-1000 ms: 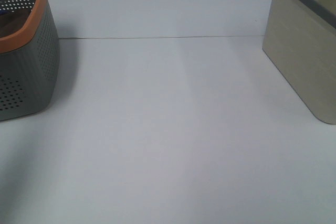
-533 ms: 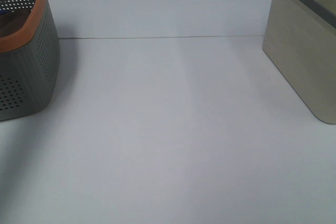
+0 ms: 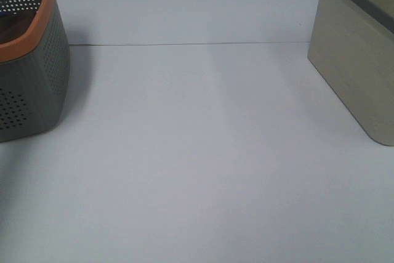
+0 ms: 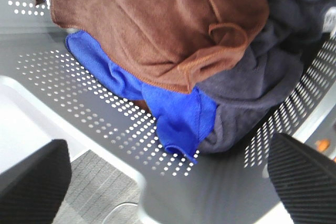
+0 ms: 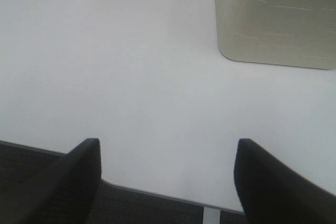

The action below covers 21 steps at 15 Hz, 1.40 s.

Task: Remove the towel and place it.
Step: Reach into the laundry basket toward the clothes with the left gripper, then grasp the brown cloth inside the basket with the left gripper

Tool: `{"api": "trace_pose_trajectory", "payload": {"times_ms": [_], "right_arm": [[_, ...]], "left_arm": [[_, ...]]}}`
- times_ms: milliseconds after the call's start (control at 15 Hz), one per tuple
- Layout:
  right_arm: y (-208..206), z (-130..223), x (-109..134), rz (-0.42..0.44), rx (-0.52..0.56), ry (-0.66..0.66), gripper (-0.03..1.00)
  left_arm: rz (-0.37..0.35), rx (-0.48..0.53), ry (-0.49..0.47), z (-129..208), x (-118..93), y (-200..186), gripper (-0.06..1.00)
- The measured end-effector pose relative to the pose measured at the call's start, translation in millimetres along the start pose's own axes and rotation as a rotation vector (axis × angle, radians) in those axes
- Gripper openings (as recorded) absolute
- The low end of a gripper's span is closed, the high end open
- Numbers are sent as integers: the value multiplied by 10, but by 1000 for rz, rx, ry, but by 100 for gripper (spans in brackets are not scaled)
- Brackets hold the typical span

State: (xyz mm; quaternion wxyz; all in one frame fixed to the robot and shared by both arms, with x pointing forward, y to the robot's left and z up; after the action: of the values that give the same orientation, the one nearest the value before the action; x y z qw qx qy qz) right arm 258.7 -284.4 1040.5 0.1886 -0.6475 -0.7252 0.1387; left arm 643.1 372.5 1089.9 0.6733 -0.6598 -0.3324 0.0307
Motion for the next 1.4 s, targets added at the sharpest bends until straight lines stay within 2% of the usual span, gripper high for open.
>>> {"api": "trace_pose_trajectory", "payload": {"times_ms": [133,333,467,533,733,1000,1400], "right_arm": [[0,0,0,0,0,0,62],[0,0,1,-1,0,0,62],[0,0,1,-1,0,0,62],[0,0,1,-1,0,0,62],[0,0,1,-1,0,0,62],[0,0,1,-1,0,0,62],[0,0,1,-1,0,0,62]], "left_arm": [[25,-1,22,25,8,102,95],[87,9,74,3,3,471,95],[112,-19,74,-55,0,724,95],[152,-36,91,-87,-38,881,94],[205,-53,142,-114,-96,1099,93],[223,-51,200,-115,-122,1310,92],[210,-56,209,-126,-112,1417,88]]}}
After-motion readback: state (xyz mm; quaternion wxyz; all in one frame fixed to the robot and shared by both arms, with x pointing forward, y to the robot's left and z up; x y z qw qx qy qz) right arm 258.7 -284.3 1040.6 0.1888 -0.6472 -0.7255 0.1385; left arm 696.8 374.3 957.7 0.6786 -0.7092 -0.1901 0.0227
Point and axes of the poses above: a point on each arm's last joint axis where the gripper is mounted, y pointing out along that axis toward the gripper, x along the wrist's bending axis when the last joint is at zero, z = x × y, the point moved 3 cm from there along y, pointing out along that axis toward the gripper, and after that the axes turned 9 degrees about y, right-handed, at the moved point
